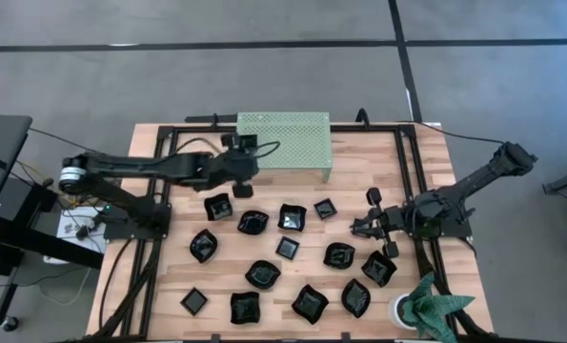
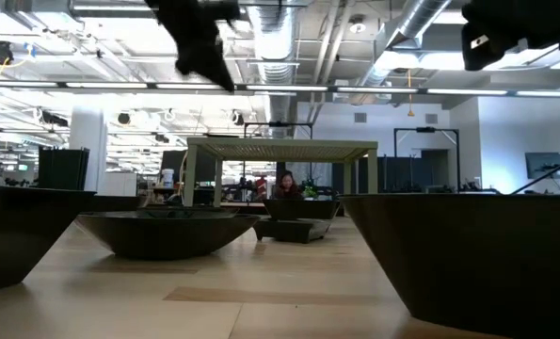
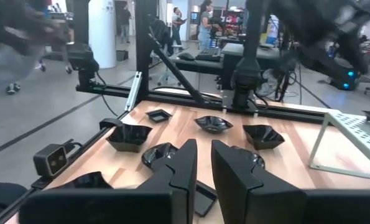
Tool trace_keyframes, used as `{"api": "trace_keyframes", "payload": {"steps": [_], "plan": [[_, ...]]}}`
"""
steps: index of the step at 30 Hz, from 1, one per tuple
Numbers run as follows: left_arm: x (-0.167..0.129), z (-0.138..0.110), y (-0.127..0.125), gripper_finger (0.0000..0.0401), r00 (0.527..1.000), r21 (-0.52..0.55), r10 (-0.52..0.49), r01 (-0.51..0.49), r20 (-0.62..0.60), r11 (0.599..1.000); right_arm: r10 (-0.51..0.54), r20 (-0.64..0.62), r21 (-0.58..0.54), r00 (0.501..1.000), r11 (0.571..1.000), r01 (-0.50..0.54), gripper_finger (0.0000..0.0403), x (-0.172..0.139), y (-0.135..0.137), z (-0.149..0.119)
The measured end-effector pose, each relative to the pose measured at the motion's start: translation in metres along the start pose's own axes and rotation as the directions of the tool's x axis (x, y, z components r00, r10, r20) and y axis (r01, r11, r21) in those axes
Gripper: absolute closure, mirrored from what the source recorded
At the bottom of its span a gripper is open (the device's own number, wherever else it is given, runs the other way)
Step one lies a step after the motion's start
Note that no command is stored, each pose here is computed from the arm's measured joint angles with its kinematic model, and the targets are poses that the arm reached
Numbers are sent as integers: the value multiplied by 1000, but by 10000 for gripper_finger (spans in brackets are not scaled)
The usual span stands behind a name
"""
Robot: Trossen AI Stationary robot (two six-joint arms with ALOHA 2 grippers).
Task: Pick & Place Mini shaped plates
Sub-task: Stack the black square plate on top of the black square plate on the shelf
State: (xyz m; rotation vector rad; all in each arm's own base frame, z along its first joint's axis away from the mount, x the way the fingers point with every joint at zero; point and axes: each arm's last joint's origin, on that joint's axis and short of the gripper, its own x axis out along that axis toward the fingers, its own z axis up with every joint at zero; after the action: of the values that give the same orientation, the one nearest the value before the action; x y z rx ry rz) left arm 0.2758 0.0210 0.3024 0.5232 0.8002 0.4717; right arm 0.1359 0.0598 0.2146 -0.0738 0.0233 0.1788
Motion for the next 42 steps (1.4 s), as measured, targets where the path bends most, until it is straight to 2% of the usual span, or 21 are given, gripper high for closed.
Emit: {"api": "trace_keyframes", "payload": {"steps": [2,5,8,12,18,22,25,29,35,42], "plan": [[-20,5,-6,282,991,-124,-99,111,94,986,-16,-1,1,1000,1000,16,359,1,-2,0],[-44,11,-19,286,956,-237,-217,261,196,936,-31,-10,-1,999,1000,31,354,2,-4,-1],[-59,15,-43,294,927,-236,-297,348,228,907,-32,-41,-11,999,999,32,337,6,-4,-5],[-63,19,-87,299,898,-207,-392,429,199,879,-32,-53,-14,998,999,32,296,12,-2,-9],[-50,18,-159,299,870,-163,-480,493,114,855,-42,-45,-11,998,999,42,229,19,-2,-10],[-38,18,-188,299,853,-147,-509,521,113,841,-62,-47,-10,997,998,62,202,20,-5,-11],[-29,20,-197,299,846,-166,-516,533,133,830,-71,-46,-10,996,997,71,193,20,-6,-11],[-12,24,-207,299,821,-236,-545,571,169,786,-72,-37,-7,997,997,72,191,20,-6,-10],[16,16,-237,299,781,-198,-609,624,136,756,-69,-37,-7,997,998,68,202,20,-6,-10],[29,11,-239,299,800,-185,-590,599,106,779,-67,-37,-4,997,998,67,213,20,-6,-10]]}}
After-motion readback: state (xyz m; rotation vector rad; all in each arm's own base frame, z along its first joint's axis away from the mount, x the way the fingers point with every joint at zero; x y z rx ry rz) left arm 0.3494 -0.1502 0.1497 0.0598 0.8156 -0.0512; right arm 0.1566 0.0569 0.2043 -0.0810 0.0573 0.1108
